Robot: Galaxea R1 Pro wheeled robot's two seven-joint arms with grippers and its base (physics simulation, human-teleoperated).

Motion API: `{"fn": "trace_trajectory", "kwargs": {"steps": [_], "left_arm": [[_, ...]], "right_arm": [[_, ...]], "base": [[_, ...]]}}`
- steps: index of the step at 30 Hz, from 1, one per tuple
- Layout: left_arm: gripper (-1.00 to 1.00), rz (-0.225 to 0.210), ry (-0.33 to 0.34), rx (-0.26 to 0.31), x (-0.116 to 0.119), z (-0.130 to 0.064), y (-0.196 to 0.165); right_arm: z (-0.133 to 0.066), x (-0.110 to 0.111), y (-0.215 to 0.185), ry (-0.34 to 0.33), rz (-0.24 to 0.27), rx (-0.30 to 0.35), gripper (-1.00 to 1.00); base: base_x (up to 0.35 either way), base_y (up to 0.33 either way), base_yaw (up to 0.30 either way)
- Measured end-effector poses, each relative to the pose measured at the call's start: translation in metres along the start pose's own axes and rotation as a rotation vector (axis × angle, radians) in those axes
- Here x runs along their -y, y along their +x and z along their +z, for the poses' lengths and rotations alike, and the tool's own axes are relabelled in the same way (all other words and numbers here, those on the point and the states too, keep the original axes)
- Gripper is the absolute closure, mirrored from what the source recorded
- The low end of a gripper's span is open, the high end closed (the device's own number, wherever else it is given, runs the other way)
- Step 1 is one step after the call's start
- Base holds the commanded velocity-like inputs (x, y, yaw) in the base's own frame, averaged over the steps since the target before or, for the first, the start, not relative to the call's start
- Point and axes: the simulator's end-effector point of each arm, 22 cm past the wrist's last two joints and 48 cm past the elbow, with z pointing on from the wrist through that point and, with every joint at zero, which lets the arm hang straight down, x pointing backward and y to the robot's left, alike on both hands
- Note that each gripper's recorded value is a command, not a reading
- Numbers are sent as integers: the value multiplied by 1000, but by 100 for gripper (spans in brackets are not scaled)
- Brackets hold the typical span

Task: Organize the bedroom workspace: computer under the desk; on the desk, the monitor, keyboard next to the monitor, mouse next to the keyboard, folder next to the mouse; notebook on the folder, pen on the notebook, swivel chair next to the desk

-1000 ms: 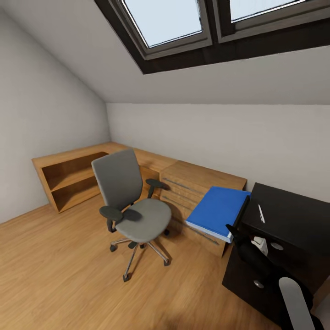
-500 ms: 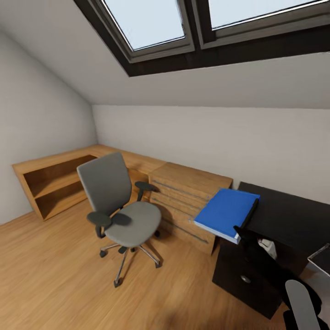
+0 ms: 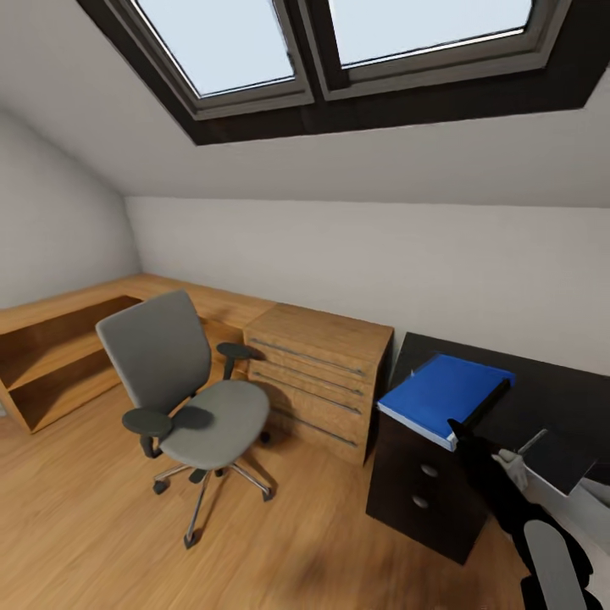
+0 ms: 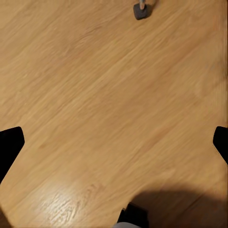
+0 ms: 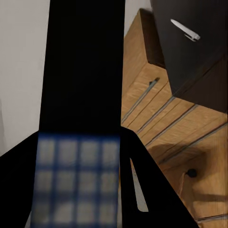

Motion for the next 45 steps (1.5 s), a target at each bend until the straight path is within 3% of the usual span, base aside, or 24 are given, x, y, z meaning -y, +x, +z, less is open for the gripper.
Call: {"fn": "trace_trajectory", "kwargs": {"steps": [12,22,24,28,31,45], "left_arm": [[-100,1,0,-1,-3,-15,-9],[-100,1,0,-2,-5,-26,-16],[-100,1,0,-2,-6,-28,-17],[-100,2,-1,-5,-7,-33,-19],[-100,2,-1,-5,-8,-36,-21],[-100,2,-2,-7,-12,-52,-28]], "right_arm": [[2,10,-4,53,24,39,100],[-1,5,-17,69,31,84,100],[-3,5,-22,73,33,104,100],[-6,18,-40,111,49,207,100],[-9,20,-46,122,53,236,100],[-15,12,-52,137,59,249,100]], "base": [[0,0,-258],[0,0,-259],[0,0,-259],[0,0,-259],[0,0,-259],[0,0,-247]]}}
